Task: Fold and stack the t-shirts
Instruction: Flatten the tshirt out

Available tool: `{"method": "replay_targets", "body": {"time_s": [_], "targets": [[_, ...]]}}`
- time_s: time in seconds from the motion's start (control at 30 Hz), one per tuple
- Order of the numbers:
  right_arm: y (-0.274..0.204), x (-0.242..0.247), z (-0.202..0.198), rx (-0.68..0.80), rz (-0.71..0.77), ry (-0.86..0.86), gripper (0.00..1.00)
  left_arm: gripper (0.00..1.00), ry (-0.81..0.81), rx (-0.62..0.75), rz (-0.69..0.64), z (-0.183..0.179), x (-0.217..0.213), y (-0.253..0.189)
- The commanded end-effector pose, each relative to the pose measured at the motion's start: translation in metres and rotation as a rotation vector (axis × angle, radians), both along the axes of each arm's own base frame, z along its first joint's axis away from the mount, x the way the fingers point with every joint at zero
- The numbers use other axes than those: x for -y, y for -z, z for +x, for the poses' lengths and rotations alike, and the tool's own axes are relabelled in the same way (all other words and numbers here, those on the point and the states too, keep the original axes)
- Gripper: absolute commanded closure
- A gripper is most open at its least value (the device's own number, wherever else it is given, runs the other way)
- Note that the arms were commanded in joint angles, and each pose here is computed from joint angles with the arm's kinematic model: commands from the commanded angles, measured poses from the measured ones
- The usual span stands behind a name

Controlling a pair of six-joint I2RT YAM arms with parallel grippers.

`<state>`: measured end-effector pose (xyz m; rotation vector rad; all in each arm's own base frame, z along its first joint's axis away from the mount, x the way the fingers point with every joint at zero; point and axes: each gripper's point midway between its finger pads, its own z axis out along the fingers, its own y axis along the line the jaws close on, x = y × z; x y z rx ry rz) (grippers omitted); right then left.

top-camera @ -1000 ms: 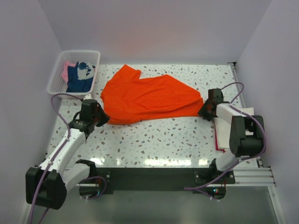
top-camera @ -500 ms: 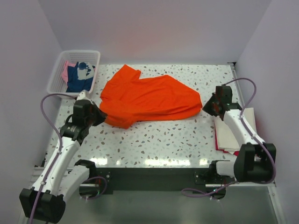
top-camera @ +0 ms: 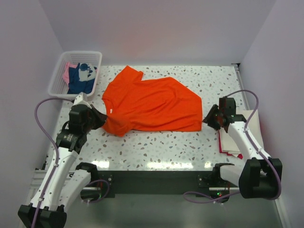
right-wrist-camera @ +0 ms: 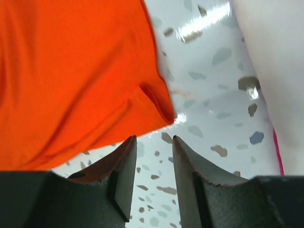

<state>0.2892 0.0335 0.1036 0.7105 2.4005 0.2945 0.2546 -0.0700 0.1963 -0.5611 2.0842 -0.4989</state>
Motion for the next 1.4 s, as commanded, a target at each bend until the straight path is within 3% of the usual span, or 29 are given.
{"method": "replay_targets", "body": {"time_s": [0.0, 0.23, 0.63, 1.37], "targets": [[0.017, -0.01, -0.017, -0.039, 0.041, -0.017, 0.6, 1.0, 0.017, 0.01, -0.01, -0.003, 0.002, 0.001], [0.043, -0.015, -0.025, -0.047, 0.062, 0.0, 0.53, 1.0, 0.029, -0.009, -0.018, -0.004, 0.004, 0.013], [0.034, -0.024, 0.026, -0.024, 0.002, -0.014, 0.6, 1.0, 0.056, -0.01, -0.027, -0.001, 0.01, 0.018], [0.061, -0.024, 0.053, -0.062, -0.096, -0.028, 0.66, 1.0, 0.078, -0.041, -0.035, 0.002, 0.015, 0.036]]}}
